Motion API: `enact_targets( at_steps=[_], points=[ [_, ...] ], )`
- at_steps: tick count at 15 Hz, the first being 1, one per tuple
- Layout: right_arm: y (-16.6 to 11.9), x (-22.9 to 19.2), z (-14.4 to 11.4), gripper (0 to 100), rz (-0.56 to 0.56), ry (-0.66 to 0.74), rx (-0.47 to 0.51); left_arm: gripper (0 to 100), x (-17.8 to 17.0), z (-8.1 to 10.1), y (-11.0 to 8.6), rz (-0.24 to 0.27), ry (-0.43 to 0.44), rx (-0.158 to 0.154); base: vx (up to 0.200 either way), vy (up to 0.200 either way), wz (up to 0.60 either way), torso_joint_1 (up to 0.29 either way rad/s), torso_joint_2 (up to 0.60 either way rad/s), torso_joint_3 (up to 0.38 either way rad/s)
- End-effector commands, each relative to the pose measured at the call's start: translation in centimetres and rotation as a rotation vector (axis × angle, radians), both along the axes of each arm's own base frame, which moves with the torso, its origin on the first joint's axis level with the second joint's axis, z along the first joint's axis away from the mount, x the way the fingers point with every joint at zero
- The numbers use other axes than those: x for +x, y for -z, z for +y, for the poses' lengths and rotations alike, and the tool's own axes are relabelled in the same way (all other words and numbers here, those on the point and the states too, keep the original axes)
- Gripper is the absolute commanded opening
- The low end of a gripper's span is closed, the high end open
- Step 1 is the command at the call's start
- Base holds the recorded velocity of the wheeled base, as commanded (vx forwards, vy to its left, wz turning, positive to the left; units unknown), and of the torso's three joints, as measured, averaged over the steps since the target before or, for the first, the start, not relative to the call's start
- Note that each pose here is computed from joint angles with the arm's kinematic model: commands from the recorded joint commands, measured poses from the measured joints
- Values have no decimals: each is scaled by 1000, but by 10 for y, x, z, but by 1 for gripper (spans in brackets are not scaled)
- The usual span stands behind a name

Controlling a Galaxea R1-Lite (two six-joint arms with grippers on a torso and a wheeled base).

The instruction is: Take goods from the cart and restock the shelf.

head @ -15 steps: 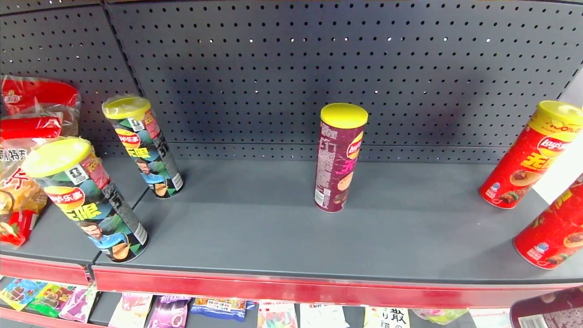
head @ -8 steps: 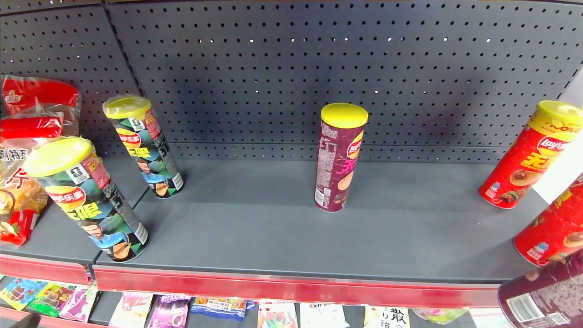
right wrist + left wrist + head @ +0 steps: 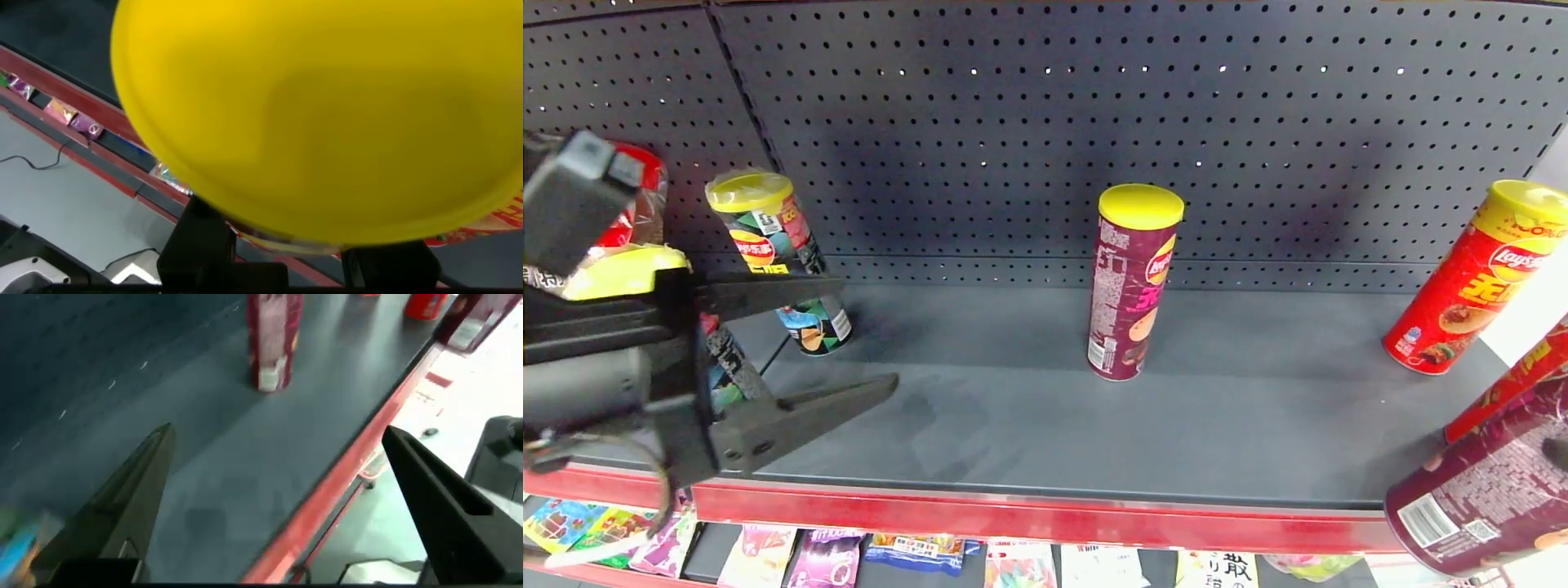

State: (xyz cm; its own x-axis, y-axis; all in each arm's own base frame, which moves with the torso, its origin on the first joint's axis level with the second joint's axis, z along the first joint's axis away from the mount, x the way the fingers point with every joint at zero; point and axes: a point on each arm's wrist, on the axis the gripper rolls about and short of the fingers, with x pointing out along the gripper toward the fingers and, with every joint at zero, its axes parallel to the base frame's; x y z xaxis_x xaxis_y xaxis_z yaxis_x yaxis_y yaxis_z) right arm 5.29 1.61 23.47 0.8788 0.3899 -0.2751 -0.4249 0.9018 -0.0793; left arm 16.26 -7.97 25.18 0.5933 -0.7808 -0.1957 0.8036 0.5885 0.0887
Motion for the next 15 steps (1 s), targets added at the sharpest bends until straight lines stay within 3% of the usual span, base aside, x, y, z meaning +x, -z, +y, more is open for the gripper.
enact_targets(
  at_steps=[1,4,6,8,10,15],
  points=[
    [1,3,1,0,15,2,-4,100,54,-44,13,58,71,29,0,0,0,0,0,0],
    [0,8,1,0,27,8,-6,100,90,-87,9,53,100,29,0,0,0,0,0,0],
    [0,9,1,0,31,14,-4,100,103,-109,6,57,84,11,0,0,0,0,0,0],
    [1,10,1,0,34,15,-5,100,108,-127,10,60,85,21,0,0,0,0,0,0],
    [1,11,2,0,39,16,-4,100,107,-140,12,62,106,25,0,0,0,0,0,0],
    [0,14,2,0,39,15,-6,100,131,-165,18,39,35,37,0,0,0,0,0,0]
  ],
)
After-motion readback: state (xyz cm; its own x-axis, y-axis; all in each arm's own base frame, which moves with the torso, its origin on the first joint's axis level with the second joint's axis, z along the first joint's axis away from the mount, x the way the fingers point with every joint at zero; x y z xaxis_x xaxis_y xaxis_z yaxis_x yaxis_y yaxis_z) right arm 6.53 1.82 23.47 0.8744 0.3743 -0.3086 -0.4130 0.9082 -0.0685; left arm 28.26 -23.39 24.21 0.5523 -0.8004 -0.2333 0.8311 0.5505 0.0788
